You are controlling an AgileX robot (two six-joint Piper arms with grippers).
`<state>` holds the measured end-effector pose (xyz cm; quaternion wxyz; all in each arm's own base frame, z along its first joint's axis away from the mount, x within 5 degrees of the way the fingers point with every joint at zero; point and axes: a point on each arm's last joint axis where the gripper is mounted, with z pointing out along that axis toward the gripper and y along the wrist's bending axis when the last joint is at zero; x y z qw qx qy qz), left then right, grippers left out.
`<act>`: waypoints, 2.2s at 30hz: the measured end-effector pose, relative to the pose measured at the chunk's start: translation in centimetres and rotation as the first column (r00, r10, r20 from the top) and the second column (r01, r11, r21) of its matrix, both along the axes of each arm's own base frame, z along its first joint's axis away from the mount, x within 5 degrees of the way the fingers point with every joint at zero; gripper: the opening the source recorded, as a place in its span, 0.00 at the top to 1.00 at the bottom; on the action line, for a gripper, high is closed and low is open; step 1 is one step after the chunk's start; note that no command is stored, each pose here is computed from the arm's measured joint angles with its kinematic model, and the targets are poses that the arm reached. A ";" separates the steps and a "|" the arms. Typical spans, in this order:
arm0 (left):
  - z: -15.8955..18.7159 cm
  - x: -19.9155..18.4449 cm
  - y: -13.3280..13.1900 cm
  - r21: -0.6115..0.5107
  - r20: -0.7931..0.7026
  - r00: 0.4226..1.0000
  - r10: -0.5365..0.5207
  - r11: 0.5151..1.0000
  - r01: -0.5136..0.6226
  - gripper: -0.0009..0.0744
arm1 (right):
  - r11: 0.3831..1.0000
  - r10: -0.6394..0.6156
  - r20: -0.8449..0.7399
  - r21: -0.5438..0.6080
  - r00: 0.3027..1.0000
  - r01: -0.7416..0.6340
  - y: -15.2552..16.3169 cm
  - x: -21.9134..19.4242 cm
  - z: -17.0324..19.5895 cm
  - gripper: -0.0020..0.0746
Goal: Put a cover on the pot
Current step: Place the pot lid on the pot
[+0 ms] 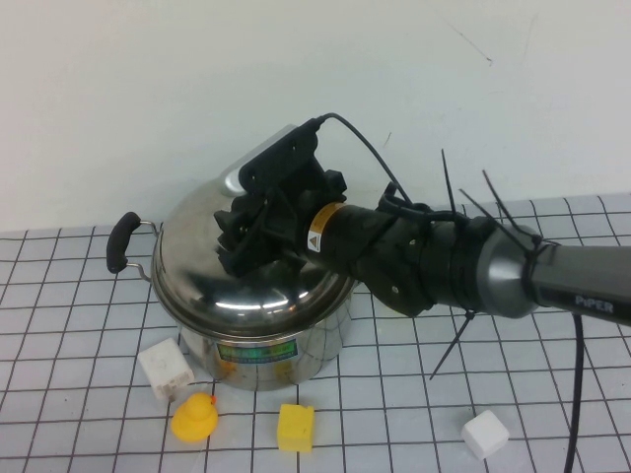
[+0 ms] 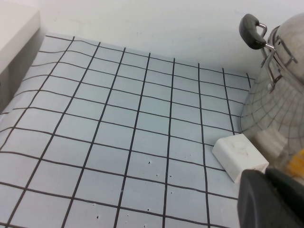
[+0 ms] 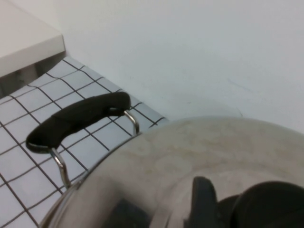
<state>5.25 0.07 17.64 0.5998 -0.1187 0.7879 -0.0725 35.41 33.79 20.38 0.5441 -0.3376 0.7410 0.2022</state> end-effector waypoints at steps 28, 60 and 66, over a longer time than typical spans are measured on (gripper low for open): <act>0.0 0.0 0.0 0.000 0.000 1.000 0.000 1.000 0.000 0.99 | 0.999 -0.018 -0.048 -0.040 0.999 0.016 -0.5 0.0 0.3 0.52; 0.0 0.0 0.0 0.000 0.000 1.000 0.000 1.000 0.000 0.99 | 0.997 -0.027 -0.078 -0.081 0.997 0.021 -1.2 -0.6 1.8 0.40; 0.0 0.0 0.0 0.000 0.000 1.000 0.000 1.000 0.000 0.99 | 0.999 -0.027 -0.036 -0.044 0.999 0.026 -1.8 -1.1 4.7 0.38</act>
